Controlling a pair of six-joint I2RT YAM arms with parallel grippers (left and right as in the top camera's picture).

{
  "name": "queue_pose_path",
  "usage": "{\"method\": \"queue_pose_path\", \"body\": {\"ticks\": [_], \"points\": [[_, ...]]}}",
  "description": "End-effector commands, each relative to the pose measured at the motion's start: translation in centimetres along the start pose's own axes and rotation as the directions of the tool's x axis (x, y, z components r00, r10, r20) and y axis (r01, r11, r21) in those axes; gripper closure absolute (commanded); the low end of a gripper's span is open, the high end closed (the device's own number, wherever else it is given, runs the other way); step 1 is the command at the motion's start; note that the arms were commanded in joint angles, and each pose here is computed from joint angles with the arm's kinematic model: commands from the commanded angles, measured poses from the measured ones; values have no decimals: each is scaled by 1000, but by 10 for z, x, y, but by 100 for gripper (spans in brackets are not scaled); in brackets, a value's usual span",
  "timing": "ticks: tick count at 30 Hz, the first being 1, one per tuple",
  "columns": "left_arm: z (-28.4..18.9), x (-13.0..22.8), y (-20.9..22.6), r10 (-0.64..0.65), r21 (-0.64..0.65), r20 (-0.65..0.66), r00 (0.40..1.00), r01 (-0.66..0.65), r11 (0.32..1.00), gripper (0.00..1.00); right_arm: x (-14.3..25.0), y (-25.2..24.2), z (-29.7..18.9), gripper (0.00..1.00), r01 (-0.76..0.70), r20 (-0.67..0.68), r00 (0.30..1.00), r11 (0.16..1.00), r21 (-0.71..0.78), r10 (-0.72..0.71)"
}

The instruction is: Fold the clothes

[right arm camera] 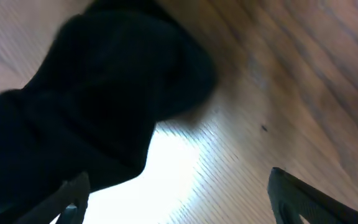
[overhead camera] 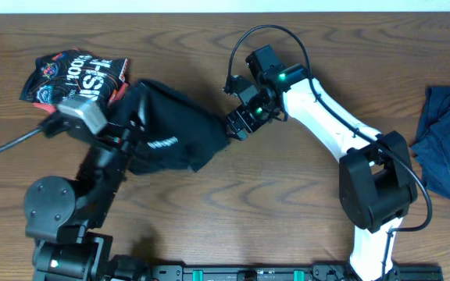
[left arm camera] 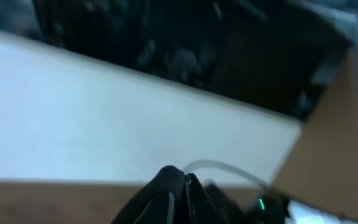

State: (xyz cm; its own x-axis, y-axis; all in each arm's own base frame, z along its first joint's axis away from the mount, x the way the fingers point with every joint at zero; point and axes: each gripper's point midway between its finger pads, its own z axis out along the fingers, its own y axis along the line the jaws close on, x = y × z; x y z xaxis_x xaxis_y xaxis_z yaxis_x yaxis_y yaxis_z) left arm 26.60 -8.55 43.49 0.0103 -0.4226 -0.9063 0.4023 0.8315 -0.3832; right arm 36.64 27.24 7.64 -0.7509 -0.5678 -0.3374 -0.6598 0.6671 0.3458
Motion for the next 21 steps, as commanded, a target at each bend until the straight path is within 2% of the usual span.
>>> {"method": "queue_pose_path", "body": {"ticks": [1, 5, 8, 12, 21], "points": [[-2, -53, -5, 5, -34, 155, 988, 0, 999, 94, -17, 6, -23, 9, 41, 82, 996, 999, -6, -40], [10, -58, -10, 2, -13, 143, 990, 0, 1000, 94, -24, 11, -37, 2, 111, 123, 986, 994, 10, -111], [17, -57, -8, 27, -25, 133, 991, -24, 999, 94, -19, 18, -39, 1, 167, 108, 980, 986, -8, -165], [21, -55, -6, 28, -30, 123, 992, -25, 999, 94, -16, 40, -34, 2, 254, 102, 964, 965, -63, -247], [18, -66, -11, 56, -22, 149, 987, -54, 998, 94, -34, 74, -19, 6, 383, 147, 915, 923, -23, -376]]}}
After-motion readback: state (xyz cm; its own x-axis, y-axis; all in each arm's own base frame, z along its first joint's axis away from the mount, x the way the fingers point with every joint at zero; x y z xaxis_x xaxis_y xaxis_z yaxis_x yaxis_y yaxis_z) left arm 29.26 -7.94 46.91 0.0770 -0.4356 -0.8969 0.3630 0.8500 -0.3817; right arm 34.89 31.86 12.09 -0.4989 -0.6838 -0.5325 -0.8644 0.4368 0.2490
